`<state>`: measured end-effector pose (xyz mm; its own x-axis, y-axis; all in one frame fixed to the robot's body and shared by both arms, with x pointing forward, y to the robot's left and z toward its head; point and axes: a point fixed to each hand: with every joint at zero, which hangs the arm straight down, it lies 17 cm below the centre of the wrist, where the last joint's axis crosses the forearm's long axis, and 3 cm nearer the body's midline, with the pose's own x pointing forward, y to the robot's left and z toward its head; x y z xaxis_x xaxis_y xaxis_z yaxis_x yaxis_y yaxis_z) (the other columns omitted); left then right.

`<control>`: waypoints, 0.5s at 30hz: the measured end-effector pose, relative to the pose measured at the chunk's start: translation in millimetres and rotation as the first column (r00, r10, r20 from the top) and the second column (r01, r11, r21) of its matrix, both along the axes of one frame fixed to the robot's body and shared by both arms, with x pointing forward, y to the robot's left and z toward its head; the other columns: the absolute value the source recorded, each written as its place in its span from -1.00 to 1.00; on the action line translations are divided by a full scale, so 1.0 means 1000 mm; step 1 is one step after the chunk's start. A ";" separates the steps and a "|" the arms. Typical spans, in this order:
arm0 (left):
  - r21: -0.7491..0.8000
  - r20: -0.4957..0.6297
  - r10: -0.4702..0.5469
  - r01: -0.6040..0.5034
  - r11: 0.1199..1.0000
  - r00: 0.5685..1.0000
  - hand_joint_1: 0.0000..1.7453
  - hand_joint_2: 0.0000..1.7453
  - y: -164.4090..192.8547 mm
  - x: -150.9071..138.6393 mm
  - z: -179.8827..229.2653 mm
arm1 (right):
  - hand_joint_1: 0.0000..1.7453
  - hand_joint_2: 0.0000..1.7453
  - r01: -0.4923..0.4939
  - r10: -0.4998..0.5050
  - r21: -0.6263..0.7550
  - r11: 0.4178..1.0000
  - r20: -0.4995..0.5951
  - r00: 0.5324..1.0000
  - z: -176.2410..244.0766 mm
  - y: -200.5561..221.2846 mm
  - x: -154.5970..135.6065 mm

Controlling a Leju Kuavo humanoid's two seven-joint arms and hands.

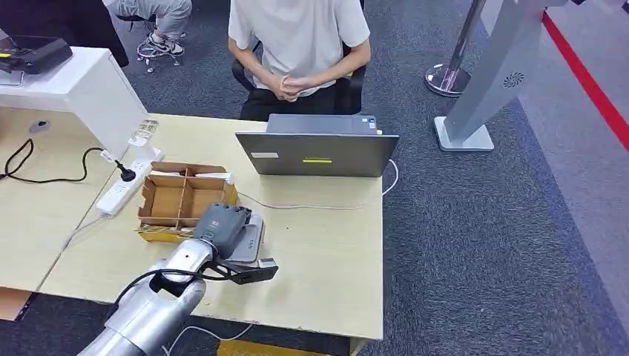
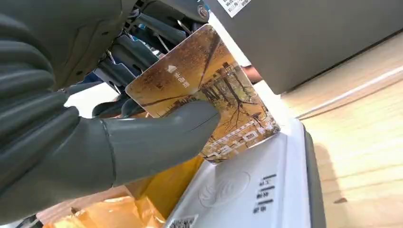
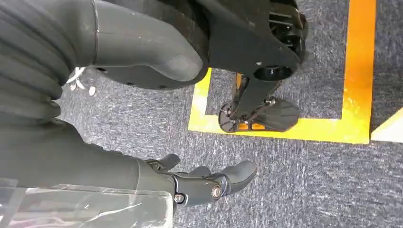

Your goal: Pass the card to the sensor for recognition and then transmit it.

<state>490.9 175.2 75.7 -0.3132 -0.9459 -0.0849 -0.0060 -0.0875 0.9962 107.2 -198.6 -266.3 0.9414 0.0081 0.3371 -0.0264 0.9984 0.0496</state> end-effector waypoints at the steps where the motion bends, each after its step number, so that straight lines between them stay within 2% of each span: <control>1: -0.009 0.011 -0.001 0.001 1.000 1.000 1.00 1.00 0.000 0.001 0.004 | -1.00 1.00 0.004 -0.004 -0.001 1.000 -0.001 1.000 0.000 -0.001 0.000; 6: -0.061 0.115 -0.015 0.022 0.998 0.993 1.00 1.00 -0.005 0.004 0.040 | -1.00 1.00 0.011 -0.011 -0.003 1.000 -0.004 1.000 -0.001 -0.003 -0.002; 9: -0.131 0.222 -0.037 0.068 0.989 0.974 1.00 1.00 -0.008 0.005 0.082 | -1.00 1.00 0.009 -0.009 -0.006 1.000 -0.004 1.000 -0.001 -0.004 -0.003; 11: -0.144 0.312 -0.054 0.104 0.984 0.948 1.00 1.00 -0.006 0.009 0.117 | -1.00 1.00 -0.003 0.003 -0.011 1.000 0.000 1.000 -0.001 -0.006 -0.003; 15: -0.113 0.525 -0.032 0.108 0.988 0.851 1.00 1.00 0.027 0.022 0.191 | -1.00 1.00 -0.030 0.030 -0.017 0.999 0.004 1.000 -0.001 -0.006 -0.003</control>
<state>513.1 202.1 267.2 -0.3245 -0.9371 -0.1287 -0.5273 0.0663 0.8471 103.7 -204.8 -267.6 0.9392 0.0426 0.3406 -0.0570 0.9979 0.0321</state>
